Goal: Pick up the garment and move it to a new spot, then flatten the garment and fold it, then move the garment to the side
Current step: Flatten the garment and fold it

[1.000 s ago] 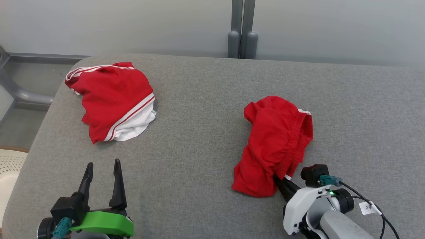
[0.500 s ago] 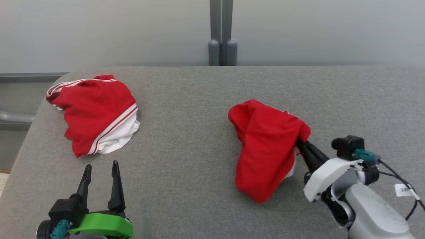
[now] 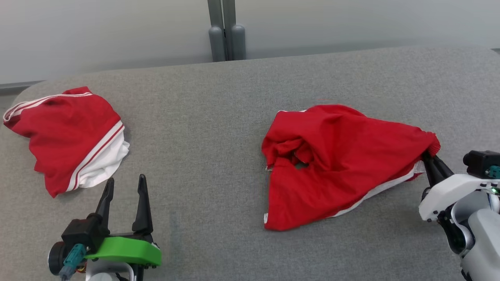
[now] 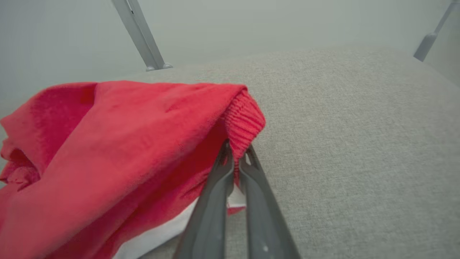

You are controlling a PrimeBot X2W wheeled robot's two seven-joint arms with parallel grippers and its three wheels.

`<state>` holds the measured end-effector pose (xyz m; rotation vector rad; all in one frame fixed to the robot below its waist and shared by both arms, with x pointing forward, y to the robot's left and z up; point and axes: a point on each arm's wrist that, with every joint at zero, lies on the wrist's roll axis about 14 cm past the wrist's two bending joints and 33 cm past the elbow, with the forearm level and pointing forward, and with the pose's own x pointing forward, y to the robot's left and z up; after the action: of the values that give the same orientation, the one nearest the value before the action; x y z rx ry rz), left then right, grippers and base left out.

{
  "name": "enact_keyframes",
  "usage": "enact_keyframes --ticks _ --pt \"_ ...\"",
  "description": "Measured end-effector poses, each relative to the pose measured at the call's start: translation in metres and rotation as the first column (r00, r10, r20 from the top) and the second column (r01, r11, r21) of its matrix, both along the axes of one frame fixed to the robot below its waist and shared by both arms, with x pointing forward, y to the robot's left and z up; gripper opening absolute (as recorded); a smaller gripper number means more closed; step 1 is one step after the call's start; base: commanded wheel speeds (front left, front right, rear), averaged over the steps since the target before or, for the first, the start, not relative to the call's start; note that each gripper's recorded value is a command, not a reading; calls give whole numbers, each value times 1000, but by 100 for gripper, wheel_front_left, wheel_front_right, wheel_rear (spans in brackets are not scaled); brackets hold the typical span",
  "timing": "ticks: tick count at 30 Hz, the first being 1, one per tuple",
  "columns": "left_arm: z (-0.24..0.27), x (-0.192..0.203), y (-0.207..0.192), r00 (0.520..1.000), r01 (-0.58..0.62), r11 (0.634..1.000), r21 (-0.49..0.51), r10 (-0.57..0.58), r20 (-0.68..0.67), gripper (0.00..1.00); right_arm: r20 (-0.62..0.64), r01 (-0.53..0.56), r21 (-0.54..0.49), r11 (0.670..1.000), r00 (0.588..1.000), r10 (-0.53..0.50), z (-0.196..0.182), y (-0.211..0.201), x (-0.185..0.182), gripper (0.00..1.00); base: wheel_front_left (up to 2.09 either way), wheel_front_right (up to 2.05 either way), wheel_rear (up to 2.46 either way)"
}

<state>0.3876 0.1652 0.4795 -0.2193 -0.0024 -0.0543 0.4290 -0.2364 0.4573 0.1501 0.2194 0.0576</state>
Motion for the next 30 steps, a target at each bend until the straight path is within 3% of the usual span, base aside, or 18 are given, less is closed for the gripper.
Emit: enact_keyframes --ticks 6,7,8,9,18,24,30 --pt "-10 14 -8 999 27 1000 3 -26 -23 100 -104 85 -25 996 991 -87 -40 -26 -11 0 0 0 0" --pt "-11 14 -8 999 29 1000 2 -29 -28 100 -112 93 -26 995 989 -96 -44 -27 -12 11 0 0 0" --pt "-13 15 -9 999 31 1000 2 -31 -32 100 -124 98 -28 995 987 -101 -48 -28 -14 65 0 0 0" --pt "-15 14 -9 999 33 999 2 -33 -37 100 -139 99 -26 995 985 -102 -53 -26 -17 100 0 0 0" --pt "0 5 -7 1000 26 1000 -1 -26 1 100 -94 76 -36 996 992 -79 -40 -18 -25 100 0 0 0" --pt "13 -5 -3 999 7 1000 -8 -6 35 100 48 86 -48 995 995 -83 -2 -25 -27 100 0 0 0" --pt "25 -13 0 997 -7 1000 -10 8 72 100 221 35 -38 999 975 -26 43 3 -30 100 0 0 0"
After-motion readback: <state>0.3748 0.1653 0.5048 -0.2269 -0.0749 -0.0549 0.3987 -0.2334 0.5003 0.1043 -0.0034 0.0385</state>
